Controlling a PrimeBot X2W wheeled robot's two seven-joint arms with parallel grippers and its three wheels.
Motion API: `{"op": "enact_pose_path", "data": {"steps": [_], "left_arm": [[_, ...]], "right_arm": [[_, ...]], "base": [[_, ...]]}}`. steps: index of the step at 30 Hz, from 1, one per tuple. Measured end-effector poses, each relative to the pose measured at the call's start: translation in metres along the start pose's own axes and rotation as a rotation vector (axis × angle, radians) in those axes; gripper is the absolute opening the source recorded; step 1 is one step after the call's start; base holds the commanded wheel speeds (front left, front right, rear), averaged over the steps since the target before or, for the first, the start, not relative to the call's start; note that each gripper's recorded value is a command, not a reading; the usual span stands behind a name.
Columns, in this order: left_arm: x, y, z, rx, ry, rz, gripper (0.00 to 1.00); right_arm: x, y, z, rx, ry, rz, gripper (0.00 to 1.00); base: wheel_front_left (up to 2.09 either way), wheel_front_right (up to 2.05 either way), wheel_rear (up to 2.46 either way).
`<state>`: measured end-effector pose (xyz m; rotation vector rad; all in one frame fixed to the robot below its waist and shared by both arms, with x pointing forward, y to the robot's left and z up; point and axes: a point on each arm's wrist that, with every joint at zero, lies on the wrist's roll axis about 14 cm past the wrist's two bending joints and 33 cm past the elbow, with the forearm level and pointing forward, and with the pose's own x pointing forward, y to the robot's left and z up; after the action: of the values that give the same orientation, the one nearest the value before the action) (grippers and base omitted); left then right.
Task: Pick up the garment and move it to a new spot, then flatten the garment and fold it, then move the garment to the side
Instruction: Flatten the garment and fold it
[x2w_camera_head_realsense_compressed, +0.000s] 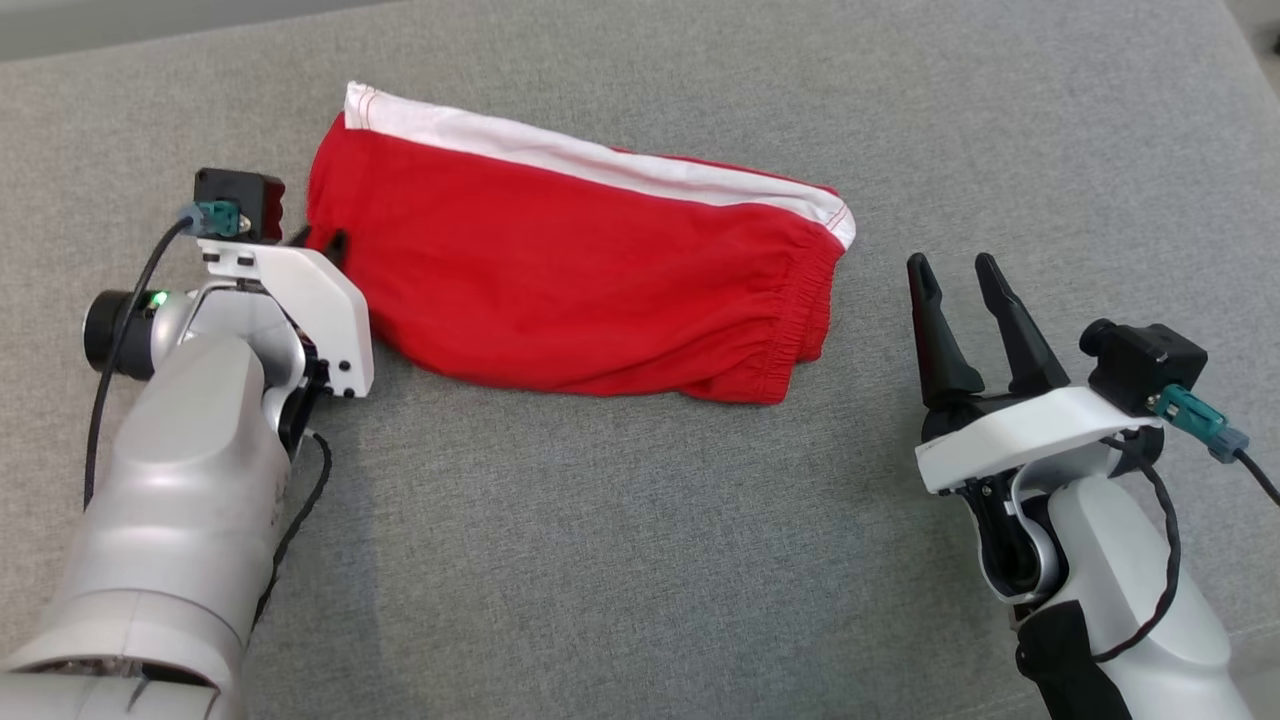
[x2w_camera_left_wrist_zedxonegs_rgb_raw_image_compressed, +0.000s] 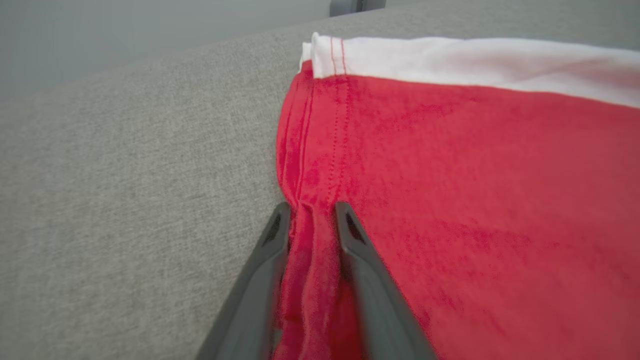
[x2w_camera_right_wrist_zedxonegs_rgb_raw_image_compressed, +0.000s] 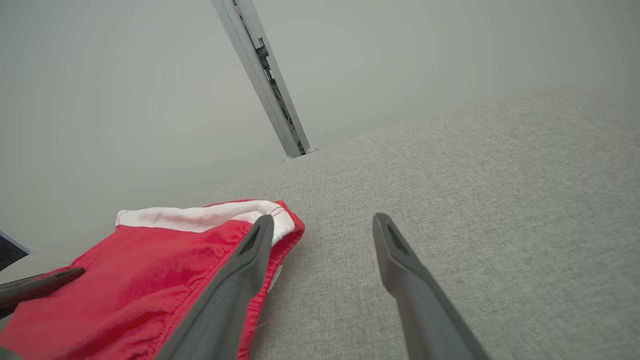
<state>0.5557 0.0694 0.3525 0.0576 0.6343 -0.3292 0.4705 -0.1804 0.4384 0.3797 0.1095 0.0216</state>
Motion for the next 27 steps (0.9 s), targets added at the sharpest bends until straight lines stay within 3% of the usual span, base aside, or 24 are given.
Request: {"op": "enact_pose_path", "data": {"steps": [6,18,26,27], "left_arm": [[-0.015,-0.002,-0.004,-0.019,-0.020,0.008,0.00],[-0.094,0.000,-0.049,-0.242,-0.111,0.097,0.00],[-0.131,0.013,-0.071,-0.282,-0.160,0.167,0.00],[-0.132,0.014,-0.072,-0.281,-0.166,0.173,0.16]], "right_arm": [[-0.012,-0.004,0.007,-0.017,-0.012,-0.016,1.00],[-0.060,0.009,0.000,-0.026,0.010,-0.005,1.00],[-0.071,0.022,0.000,-0.033,0.009,0.029,1.00],[-0.070,0.024,-0.001,-0.035,0.010,0.034,1.00]], "base": [[0.00,0.00,0.00],[0.00,0.00,0.00],[0.00,0.00,0.00],[0.00,0.00,0.00]]}}
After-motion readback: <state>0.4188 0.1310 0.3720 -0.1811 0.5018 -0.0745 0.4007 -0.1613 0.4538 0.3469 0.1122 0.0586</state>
